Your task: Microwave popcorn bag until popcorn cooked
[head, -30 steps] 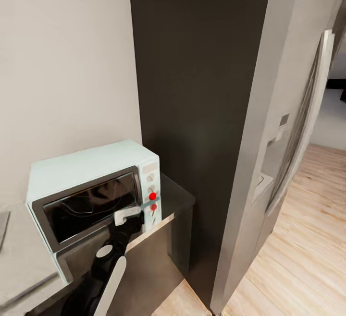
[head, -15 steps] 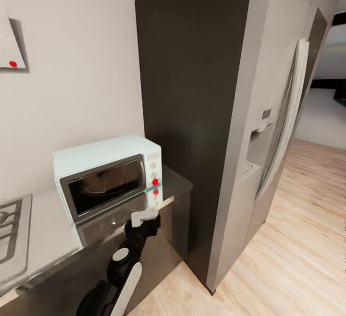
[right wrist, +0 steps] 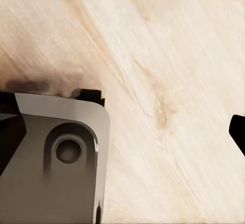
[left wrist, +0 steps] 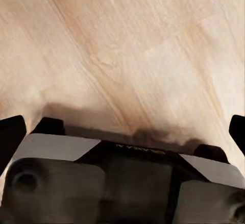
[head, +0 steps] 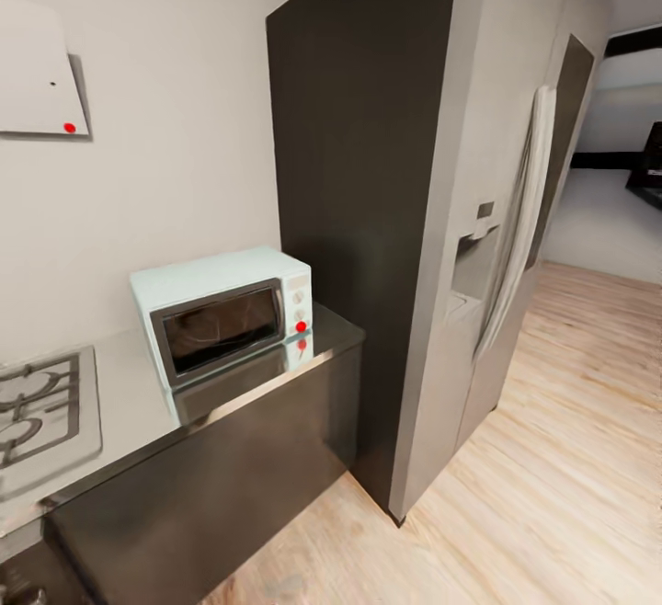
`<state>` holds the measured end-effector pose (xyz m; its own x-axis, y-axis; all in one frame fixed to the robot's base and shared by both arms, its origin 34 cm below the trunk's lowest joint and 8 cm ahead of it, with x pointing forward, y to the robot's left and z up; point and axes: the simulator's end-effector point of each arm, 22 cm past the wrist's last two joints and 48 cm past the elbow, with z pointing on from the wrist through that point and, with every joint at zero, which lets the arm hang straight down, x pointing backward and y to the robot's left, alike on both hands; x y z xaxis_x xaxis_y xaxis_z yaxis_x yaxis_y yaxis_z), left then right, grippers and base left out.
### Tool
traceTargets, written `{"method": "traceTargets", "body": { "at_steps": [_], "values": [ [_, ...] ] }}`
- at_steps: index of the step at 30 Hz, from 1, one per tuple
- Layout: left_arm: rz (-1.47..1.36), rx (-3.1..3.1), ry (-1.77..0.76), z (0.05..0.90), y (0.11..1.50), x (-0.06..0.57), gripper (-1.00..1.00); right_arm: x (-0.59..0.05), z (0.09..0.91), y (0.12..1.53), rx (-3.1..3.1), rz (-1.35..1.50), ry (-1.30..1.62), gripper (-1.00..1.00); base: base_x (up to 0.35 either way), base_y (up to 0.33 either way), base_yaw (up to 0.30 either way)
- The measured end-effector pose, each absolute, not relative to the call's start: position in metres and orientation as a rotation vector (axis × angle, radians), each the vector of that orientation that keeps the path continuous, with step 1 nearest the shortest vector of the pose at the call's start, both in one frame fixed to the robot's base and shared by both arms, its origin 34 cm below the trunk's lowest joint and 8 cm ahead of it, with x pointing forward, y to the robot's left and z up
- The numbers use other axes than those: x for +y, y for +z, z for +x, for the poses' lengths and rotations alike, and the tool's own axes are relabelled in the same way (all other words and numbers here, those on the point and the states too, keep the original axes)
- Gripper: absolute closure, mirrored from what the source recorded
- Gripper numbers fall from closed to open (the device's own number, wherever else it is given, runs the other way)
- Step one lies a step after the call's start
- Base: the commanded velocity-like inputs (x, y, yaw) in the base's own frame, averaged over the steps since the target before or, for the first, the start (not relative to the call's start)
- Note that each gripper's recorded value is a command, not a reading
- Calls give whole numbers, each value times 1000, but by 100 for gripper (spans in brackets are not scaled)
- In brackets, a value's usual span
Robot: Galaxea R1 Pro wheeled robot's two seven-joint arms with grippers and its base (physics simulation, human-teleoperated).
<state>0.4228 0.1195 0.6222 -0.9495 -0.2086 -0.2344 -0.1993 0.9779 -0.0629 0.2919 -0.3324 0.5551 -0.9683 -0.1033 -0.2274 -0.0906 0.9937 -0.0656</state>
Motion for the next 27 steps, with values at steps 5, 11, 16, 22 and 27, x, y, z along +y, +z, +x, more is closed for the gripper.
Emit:
{"method": "traceTargets", "body": {
  "at_steps": [5,11,16,22,27],
  "values": [
    [-383,3007,223,320,572,186,-100,-333,292,555,2906,-134,-82,-100,-346,0,0],
    [-390,3081,282,268,559,209,-100,-334,291,555,2906,-136,-82,-100,-199,0,0],
    [-417,2913,27,279,551,203,-100,-336,290,555,2911,-133,-99,-100,-6,0,0],
    [-447,2887,18,279,551,205,-100,-336,288,555,2915,-132,-103,-100,0,0,65],
    [-477,2883,17,279,551,205,-100,-334,287,554,2917,-267,-106,-100,0,0,262]
  ]
}}
